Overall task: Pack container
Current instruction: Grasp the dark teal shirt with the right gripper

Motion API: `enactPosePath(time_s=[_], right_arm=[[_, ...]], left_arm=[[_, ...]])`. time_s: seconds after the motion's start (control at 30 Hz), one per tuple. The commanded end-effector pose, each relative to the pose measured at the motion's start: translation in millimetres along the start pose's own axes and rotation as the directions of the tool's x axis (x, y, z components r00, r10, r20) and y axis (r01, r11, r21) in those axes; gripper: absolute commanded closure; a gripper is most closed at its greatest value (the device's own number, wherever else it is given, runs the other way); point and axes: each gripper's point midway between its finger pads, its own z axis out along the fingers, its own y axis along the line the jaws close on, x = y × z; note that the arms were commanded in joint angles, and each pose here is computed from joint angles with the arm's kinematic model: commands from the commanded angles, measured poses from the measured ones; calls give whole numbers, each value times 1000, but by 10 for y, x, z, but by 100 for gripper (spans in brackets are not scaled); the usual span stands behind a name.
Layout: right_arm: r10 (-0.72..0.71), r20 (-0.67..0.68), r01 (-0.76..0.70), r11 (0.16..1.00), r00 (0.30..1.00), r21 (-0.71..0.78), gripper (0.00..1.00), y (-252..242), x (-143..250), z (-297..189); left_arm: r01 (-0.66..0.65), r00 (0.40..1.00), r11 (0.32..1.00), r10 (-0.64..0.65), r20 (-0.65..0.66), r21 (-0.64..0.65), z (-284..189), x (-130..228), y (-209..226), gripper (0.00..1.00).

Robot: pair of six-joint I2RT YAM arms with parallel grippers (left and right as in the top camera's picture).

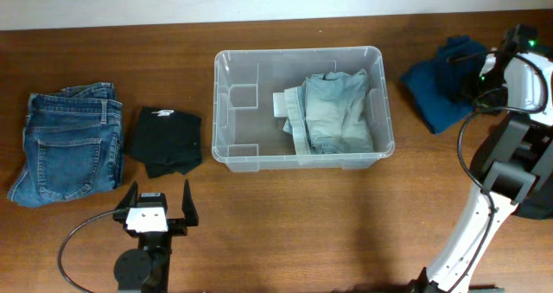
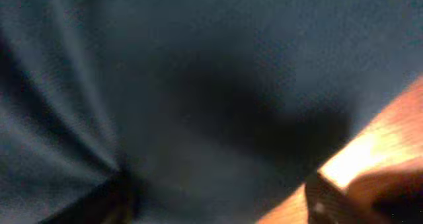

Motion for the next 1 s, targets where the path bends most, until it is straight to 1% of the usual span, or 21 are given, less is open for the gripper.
enactPosePath(time_s=[0.0, 0.07, 0.1, 0.17, 0.23, 0.3, 0.43, 0.6, 0.63, 0.67, 0.7, 0.87, 0.93, 0.97], right_arm=[[96, -30, -97, 995, 995, -21, 17, -119, 77, -17], [160, -49, -165, 981, 986, -105, 17, -48, 84, -29], [218, -70, -228, 957, 973, -182, 16, 33, 79, -54], [284, -100, -300, 920, 954, -254, 14, 128, 64, -88], [315, -115, -336, 894, 942, -297, 14, 198, 40, -113], [340, -126, -362, 881, 932, -304, 14, 244, 34, -116], [350, -119, -370, 873, 929, -317, 14, 350, -7, -98], [393, -115, -408, 855, 912, -319, 12, 356, -50, -36], [401, -114, -416, 854, 909, -314, 11, 339, -54, -7], [418, -118, -433, 850, 901, -300, 4, 316, -45, 18], [434, -122, -451, 846, 892, -284, 1, 290, -30, 55], [443, -114, -456, 842, 889, -289, 0, 283, -24, 196], [442, -105, -452, 842, 891, -294, 11, 284, -47, 196], [441, -100, -450, 842, 892, -297, 21, 284, -60, 196]], left_arm=[[-15, 1000, 1000, 15, 3, 10, 2, 12, -14, 1], [-15, 1000, 1000, 15, 4, 10, 2, 12, -15, 1], [-15, 1000, 1000, 15, 3, 10, 2, 12, -14, 1], [-15, 1000, 1000, 15, 4, 10, 2, 12, -15, 1], [-15, 1000, 1000, 15, 4, 10, 2, 12, -15, 1], [-15, 1000, 1000, 15, 3, 10, 2, 12, -14, 1], [-15, 1000, 1000, 15, 3, 10, 2, 12, -14, 1], [-15, 1000, 1000, 15, 3, 10, 2, 12, -14, 1], [-15, 1000, 1000, 15, 3, 10, 2, 12, -14, 1], [-15, 1000, 1000, 15, 3, 10, 2, 12, -14, 1], [-15, 1000, 1000, 15, 4, 10, 2, 12, -15, 1], [-15, 1000, 1000, 15, 3, 10, 2, 12, -14, 1], [-15, 1000, 1000, 15, 3, 10, 2, 12, -14, 1], [-15, 1000, 1000, 15, 3, 10, 2, 12, -14, 1]])
